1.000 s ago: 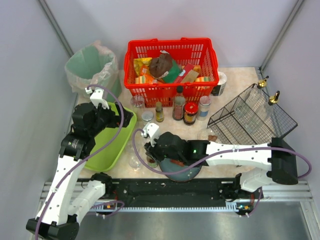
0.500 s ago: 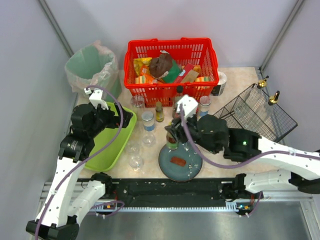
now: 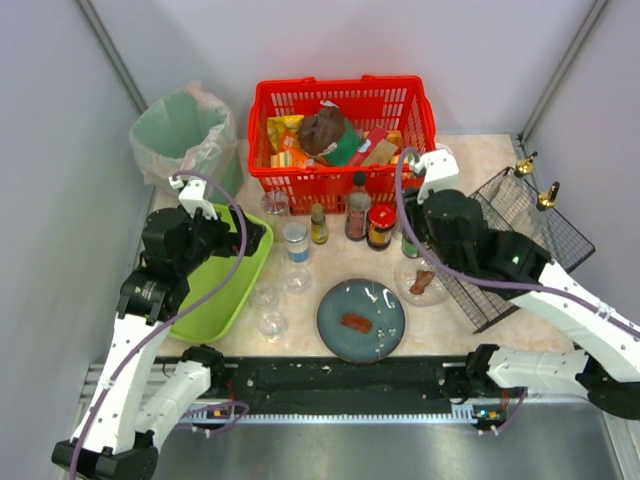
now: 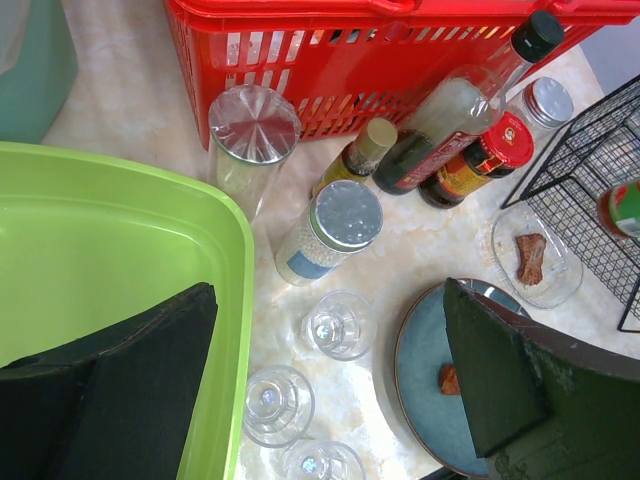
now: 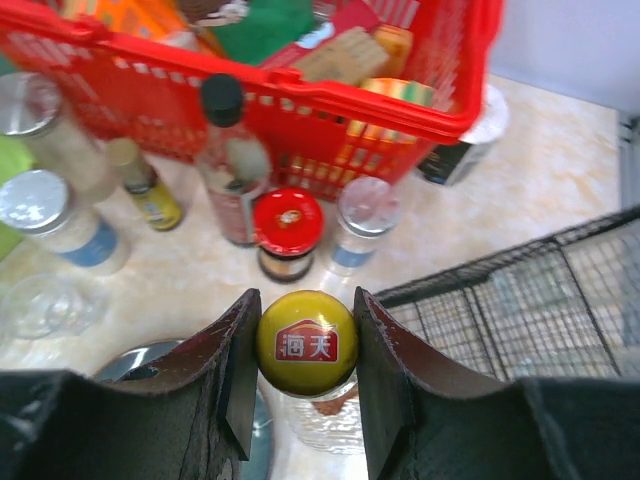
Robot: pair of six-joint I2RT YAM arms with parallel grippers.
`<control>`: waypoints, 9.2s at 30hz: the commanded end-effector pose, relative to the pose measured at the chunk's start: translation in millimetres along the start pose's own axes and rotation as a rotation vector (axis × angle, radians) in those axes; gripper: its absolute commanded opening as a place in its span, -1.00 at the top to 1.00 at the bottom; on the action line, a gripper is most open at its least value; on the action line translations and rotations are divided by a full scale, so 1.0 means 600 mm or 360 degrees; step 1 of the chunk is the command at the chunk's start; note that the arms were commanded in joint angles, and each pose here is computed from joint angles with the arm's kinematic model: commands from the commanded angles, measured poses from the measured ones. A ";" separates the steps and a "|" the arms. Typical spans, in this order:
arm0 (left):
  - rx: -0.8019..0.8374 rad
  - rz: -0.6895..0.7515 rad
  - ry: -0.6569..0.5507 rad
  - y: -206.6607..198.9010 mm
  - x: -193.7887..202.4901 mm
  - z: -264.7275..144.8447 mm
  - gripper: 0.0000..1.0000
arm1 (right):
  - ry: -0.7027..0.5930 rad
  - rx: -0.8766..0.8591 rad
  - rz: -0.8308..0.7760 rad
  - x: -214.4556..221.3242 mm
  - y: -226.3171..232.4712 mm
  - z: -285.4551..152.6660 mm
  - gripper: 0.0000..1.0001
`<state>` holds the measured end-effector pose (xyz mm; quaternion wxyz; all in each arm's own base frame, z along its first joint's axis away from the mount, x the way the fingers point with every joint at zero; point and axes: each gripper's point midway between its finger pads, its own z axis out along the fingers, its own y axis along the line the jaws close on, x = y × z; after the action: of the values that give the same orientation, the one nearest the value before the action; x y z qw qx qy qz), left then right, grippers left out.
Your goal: Clear the kitchen counter
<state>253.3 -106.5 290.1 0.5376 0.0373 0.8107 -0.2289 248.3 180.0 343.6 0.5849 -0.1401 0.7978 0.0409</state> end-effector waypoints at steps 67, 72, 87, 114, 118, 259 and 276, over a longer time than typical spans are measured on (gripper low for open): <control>0.0065 -0.0004 0.0026 -0.007 0.001 0.017 -0.97 | -0.0625 0.0968 0.0687 0.009 -0.355 0.054 1.00; 0.0100 -0.0007 0.0039 -0.014 0.000 0.019 -0.97 | -0.0545 0.0985 0.0700 0.039 -0.356 0.083 1.00; 0.0111 -0.0016 0.0079 -0.015 0.005 0.028 -0.97 | -0.0419 0.0974 0.0674 0.102 -0.349 0.136 1.00; 0.0120 0.0033 0.0040 -0.031 -0.019 -0.019 -0.97 | -0.0268 0.0410 0.0555 -0.023 -0.265 0.078 -0.39; 0.0206 0.0117 0.0060 -0.046 -0.016 -0.038 -0.97 | -0.0130 0.0117 0.0539 -0.030 -0.210 0.078 -0.37; 0.0552 0.0453 -0.0368 -0.136 -0.097 0.044 -0.97 | -0.0403 0.1340 0.0566 -0.108 -0.435 -0.132 1.00; 0.0507 0.0449 -0.0362 -0.128 -0.097 0.052 -0.97 | -0.0438 0.1497 0.0599 -0.083 -0.457 -0.192 1.00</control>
<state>275.9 -177.5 345.5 0.6225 0.2139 0.6976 -0.2832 254.5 -88.1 417.2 0.6166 0.2460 0.7190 -0.2058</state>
